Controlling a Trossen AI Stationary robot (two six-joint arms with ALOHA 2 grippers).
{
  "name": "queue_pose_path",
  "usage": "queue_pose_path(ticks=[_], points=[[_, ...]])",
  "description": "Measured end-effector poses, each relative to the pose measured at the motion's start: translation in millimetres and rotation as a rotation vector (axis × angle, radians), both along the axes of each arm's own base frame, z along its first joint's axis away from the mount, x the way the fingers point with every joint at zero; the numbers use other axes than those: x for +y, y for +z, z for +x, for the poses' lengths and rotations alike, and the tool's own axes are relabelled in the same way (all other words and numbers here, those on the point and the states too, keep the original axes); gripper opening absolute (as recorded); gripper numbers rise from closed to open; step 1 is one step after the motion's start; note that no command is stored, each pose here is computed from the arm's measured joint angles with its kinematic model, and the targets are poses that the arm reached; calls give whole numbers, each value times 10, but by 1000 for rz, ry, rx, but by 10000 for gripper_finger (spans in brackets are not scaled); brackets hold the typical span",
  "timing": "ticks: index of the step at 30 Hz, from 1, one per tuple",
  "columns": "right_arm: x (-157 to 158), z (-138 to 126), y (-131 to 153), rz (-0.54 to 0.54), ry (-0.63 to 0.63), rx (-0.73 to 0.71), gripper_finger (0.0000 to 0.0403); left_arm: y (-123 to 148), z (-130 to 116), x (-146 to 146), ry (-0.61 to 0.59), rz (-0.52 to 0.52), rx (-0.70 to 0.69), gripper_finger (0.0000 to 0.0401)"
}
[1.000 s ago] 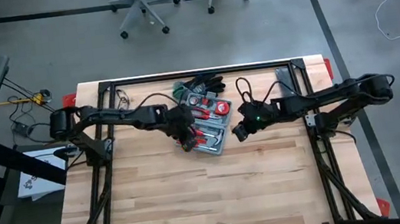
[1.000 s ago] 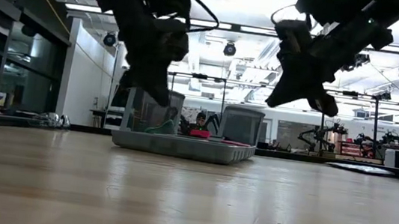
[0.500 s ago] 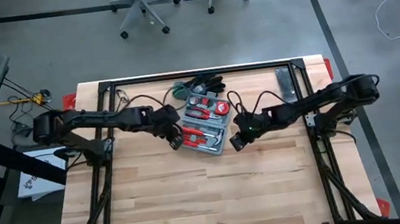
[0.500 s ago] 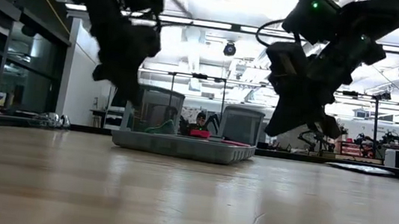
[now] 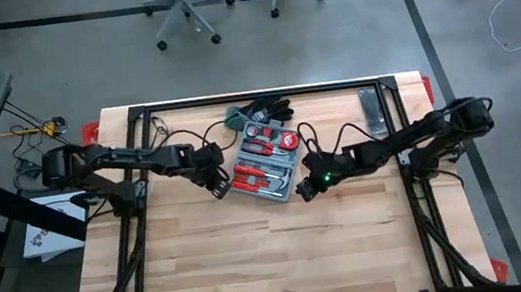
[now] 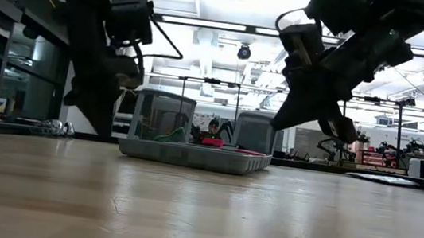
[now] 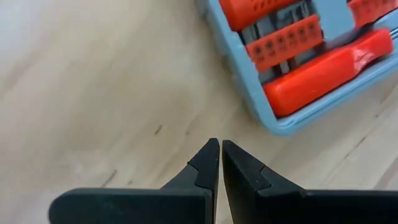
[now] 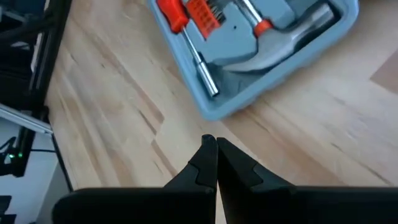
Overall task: Prefit tool cases
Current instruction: Remove the pliers from the gray tool case
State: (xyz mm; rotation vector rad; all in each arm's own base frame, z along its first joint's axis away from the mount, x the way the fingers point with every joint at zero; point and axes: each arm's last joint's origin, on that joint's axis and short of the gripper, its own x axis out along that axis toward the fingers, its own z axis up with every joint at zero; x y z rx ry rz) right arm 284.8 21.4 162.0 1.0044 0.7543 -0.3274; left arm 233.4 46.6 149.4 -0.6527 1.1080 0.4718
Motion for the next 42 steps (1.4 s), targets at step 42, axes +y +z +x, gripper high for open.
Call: queue_pose_path(ticks=[42], points=[[-37, -28, -27, -80, -13, 37, 0, -387, 508, -834, -43, -338, -329, 14]])
